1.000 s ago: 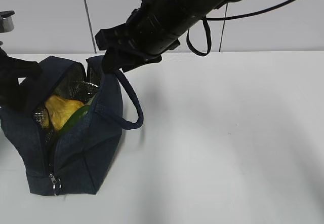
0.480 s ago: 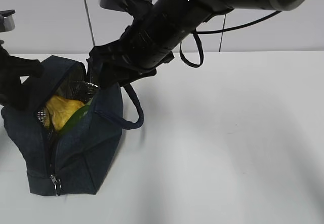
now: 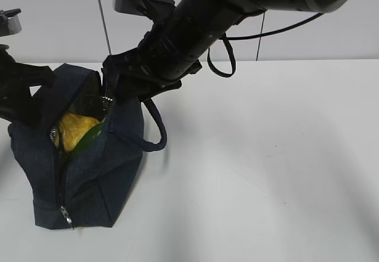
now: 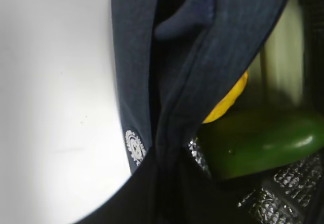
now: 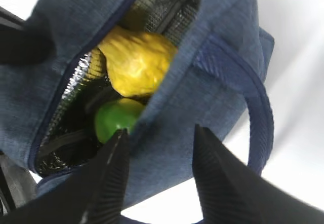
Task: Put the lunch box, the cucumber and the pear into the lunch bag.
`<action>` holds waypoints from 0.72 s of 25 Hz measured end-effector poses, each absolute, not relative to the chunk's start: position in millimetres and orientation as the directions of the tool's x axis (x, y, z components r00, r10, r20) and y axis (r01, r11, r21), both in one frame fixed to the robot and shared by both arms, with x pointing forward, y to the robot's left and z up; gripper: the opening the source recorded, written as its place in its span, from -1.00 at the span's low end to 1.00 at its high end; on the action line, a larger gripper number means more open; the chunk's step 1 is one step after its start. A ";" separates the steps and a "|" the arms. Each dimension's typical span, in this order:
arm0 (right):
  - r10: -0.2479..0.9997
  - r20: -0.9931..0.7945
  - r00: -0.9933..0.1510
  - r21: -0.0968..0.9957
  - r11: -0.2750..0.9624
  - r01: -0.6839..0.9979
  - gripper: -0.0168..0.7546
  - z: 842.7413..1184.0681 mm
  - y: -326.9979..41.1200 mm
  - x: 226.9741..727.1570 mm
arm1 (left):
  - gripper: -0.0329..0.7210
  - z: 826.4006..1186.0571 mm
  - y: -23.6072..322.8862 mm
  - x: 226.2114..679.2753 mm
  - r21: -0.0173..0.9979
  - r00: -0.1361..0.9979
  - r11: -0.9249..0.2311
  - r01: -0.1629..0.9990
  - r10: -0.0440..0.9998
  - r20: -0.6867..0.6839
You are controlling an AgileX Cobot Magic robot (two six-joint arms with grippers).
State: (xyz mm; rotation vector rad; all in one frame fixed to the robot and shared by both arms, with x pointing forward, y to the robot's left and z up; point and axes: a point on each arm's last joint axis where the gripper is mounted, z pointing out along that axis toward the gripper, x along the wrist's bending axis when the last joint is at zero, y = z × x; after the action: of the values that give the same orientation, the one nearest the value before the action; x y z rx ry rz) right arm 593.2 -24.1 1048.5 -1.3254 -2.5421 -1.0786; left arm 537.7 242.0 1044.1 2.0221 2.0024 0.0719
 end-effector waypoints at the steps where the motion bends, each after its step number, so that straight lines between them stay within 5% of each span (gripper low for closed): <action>1: 0.687 0.364 -0.628 0.554 0.383 0.740 -0.08 1052.5 -23.9 593.7 | -0.91 1044.1 241.9 537.8 0.242 0.030 0.013 0.970 0.985 -0.171; 7: 0.729 0.302 -0.615 0.560 0.386 0.733 -0.08 1072.9 -28.1 598.9 | -0.91 1044.8 238.8 538.2 0.247 0.033 0.019 0.969 0.978 -0.205; 18: 0.748 0.295 -0.595 0.495 0.412 0.765 -0.08 1060.1 -26.3 599.5 | -0.91 1046.6 232.2 538.8 0.255 0.045 0.028 0.967 0.960 -0.278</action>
State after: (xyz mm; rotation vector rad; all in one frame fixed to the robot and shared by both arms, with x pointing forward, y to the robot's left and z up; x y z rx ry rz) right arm 599.5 -26.3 1060.1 -1.4014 -2.6166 -0.9406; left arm 538.8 232.2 1046.6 1.9571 1.9396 -0.0252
